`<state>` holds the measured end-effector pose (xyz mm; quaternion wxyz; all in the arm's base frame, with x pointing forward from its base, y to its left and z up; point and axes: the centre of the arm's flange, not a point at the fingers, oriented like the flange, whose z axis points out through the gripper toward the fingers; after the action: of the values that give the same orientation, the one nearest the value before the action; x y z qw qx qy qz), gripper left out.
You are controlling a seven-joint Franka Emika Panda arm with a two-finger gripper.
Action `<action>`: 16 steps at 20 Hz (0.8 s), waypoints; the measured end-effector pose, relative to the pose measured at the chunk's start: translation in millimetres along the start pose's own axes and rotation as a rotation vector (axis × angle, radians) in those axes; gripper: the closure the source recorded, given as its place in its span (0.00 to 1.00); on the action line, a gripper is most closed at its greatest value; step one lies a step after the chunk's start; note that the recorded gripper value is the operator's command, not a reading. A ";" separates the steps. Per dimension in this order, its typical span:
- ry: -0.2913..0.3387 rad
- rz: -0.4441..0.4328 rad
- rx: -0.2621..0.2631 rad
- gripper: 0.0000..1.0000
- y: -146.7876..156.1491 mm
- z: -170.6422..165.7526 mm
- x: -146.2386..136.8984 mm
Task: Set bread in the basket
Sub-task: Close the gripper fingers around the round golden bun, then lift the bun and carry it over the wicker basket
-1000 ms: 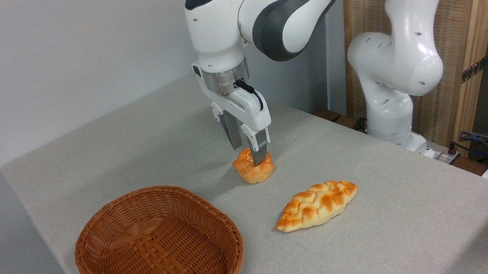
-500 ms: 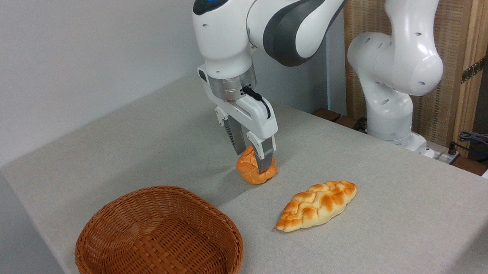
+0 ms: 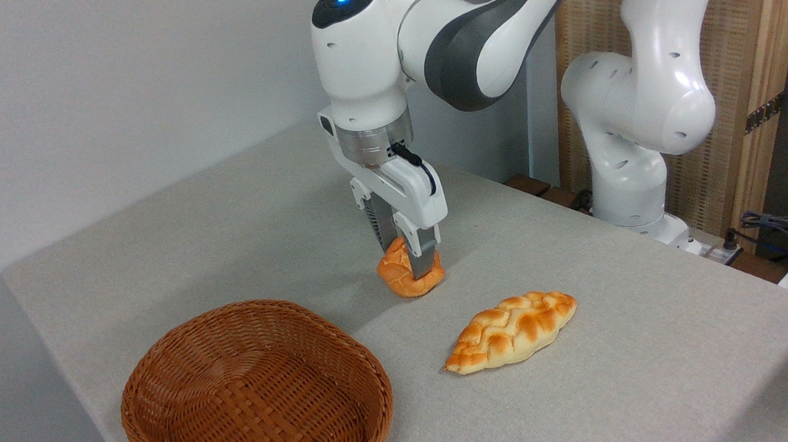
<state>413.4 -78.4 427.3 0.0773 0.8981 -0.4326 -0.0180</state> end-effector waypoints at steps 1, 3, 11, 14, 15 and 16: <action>0.000 0.000 0.000 0.83 0.0 0.0 0.0; 0.000 0.000 0.000 0.83 0.0 0.0 0.0; 0.042 -0.007 0.022 0.83 -10.8 -49.5 7.0; 0.083 -0.034 0.035 0.83 -25.7 -92.5 1.7; 0.107 -0.043 0.050 0.83 -32.1 -109.4 0.4; 0.129 -0.051 0.067 0.83 -37.7 -123.8 -0.2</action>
<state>454.7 -39.8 543.7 0.0744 0.9102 -0.4041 0.0522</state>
